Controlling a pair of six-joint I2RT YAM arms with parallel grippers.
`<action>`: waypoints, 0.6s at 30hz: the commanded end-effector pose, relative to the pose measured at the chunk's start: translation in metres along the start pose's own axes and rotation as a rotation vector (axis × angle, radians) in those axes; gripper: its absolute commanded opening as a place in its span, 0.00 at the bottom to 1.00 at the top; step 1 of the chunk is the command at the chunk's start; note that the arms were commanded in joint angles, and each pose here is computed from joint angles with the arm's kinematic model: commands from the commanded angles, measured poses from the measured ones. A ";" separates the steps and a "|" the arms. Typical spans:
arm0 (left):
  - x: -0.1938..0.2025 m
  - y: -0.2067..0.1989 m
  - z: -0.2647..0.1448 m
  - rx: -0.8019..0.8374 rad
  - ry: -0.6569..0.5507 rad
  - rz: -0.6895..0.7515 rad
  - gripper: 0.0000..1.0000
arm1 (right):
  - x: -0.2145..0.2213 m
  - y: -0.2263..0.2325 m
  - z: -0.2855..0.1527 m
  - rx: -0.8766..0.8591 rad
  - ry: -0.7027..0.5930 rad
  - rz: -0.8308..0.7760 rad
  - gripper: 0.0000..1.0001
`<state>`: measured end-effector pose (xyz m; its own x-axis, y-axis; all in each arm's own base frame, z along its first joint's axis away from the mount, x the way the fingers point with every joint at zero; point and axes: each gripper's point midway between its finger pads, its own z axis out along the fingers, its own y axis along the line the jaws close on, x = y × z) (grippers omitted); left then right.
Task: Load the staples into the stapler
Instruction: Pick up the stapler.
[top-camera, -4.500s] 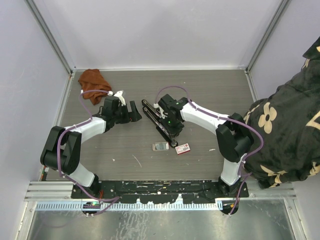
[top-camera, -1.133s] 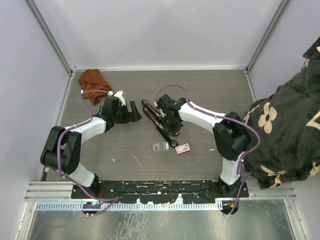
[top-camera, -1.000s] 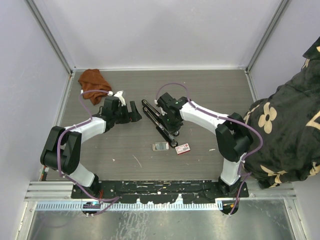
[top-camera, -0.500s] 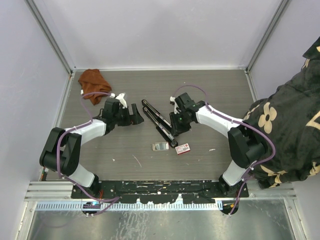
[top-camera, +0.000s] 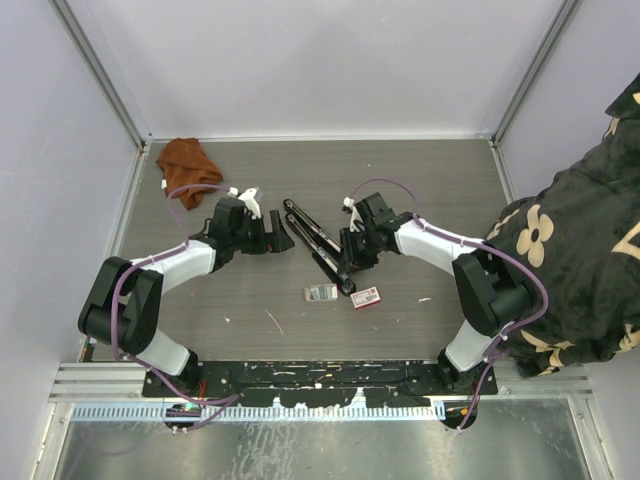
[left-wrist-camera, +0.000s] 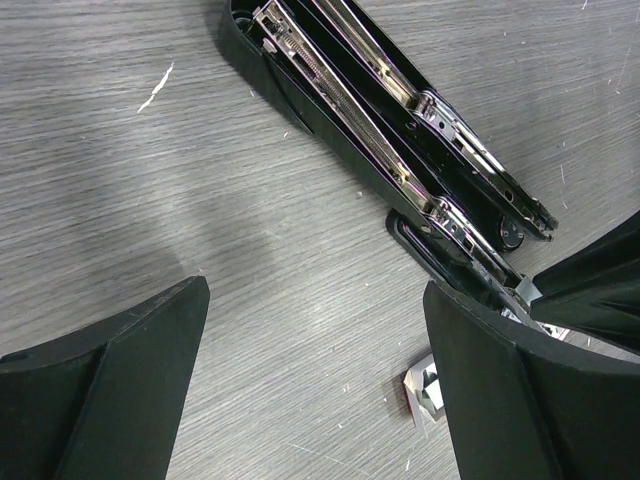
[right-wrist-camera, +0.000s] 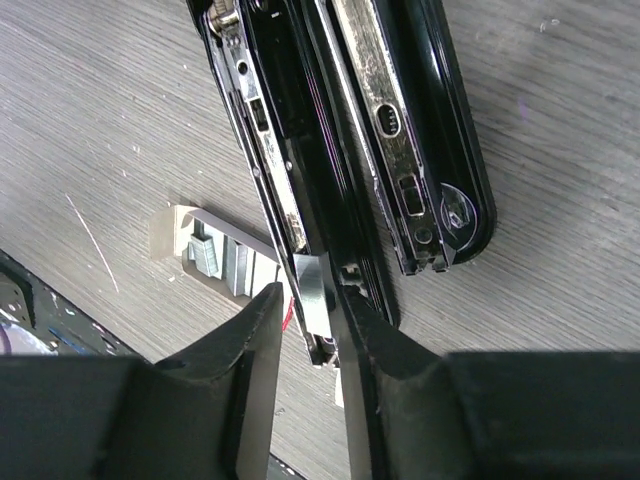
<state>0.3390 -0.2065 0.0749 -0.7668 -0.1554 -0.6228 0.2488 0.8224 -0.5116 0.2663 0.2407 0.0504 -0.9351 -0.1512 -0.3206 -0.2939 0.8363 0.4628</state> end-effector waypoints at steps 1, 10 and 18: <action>-0.017 -0.015 -0.009 0.038 -0.051 0.026 0.91 | -0.015 0.011 -0.007 -0.047 -0.061 -0.009 0.31; -0.017 -0.014 -0.010 0.033 -0.050 0.031 0.91 | -0.016 0.009 -0.008 -0.042 -0.061 0.000 0.17; -0.020 -0.018 -0.014 0.040 -0.058 0.032 0.91 | -0.018 0.012 -0.012 -0.051 -0.069 0.001 0.08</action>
<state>0.3369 -0.2059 0.0786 -0.7655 -0.1540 -0.6247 0.2512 0.8224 -0.5105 0.2698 0.2425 0.0541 -0.9373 -0.1295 -0.3237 -0.2821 0.8272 0.4860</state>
